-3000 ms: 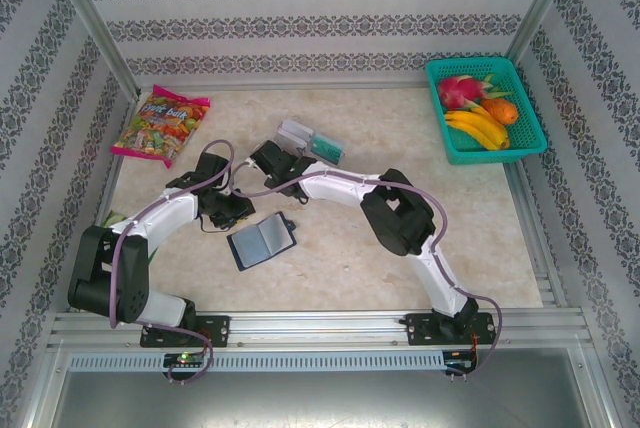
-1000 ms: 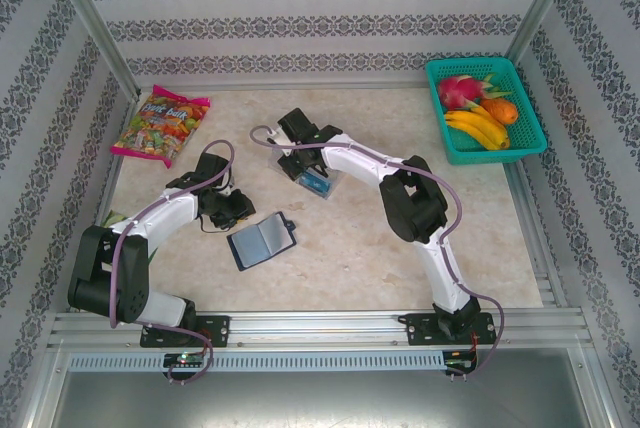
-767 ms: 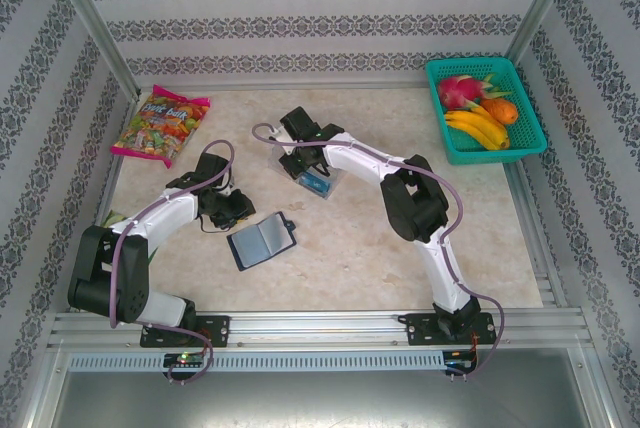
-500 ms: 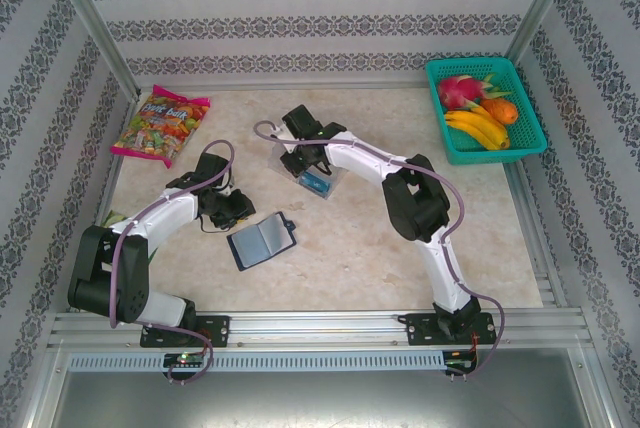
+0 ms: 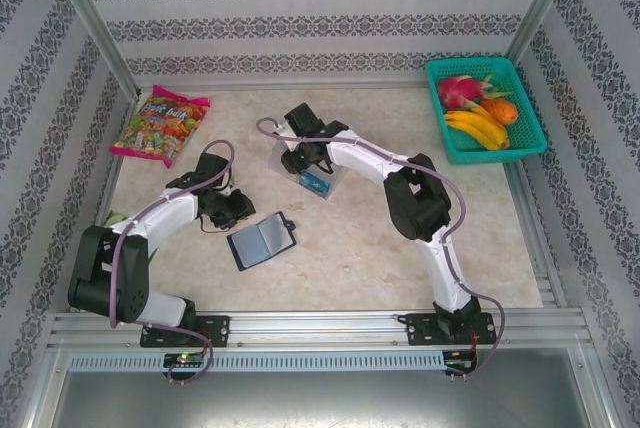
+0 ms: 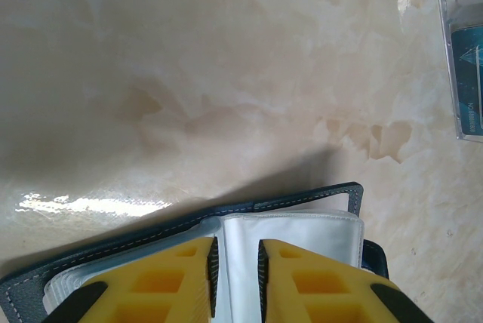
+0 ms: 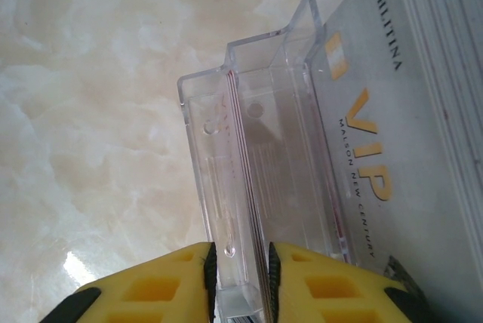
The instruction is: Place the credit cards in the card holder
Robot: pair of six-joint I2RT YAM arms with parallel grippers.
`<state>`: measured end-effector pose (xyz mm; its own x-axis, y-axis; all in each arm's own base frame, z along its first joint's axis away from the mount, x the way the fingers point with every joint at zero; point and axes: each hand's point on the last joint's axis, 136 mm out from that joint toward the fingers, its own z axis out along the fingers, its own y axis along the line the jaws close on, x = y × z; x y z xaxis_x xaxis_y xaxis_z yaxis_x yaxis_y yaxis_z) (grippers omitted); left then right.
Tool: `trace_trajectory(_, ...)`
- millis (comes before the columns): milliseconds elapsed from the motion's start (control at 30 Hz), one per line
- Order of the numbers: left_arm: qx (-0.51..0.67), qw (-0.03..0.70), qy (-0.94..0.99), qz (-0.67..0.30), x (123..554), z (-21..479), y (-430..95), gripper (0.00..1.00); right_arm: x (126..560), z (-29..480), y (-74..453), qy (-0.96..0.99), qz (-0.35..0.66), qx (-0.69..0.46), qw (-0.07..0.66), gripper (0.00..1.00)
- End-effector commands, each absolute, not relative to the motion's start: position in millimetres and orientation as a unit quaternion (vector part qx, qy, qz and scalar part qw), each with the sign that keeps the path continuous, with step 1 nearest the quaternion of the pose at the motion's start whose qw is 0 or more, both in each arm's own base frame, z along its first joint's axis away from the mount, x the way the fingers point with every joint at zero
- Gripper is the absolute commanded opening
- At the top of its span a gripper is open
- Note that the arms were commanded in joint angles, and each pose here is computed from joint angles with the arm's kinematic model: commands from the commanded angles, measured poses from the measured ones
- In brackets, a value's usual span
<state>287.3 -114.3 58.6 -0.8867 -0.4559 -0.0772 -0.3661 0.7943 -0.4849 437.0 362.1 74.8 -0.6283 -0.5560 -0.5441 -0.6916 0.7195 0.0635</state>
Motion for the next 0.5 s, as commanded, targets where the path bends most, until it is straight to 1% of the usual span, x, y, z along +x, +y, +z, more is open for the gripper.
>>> trace_trajectory(0, -0.212, 0.095, 0.942, -0.241, 288.0, 57.3, -114.7, 0.25, 439.5, 96.4, 365.0, 0.881, 0.106, -0.365, 0.281, 0.30)
trace_trajectory(233, -0.212, 0.096, 0.941, -0.244, 288.0, 58.3, -115.2, 0.25, 447.1, 89.8, 363.0, 0.856, -0.044, -0.402, 0.322, 0.36)
trace_trajectory(467, -0.212, 0.095, 0.942, -0.241, 287.4, 56.2, -114.5, 0.25, 454.2, 98.9, 363.4, 0.830, -0.111, -0.414, 0.356, 0.42)
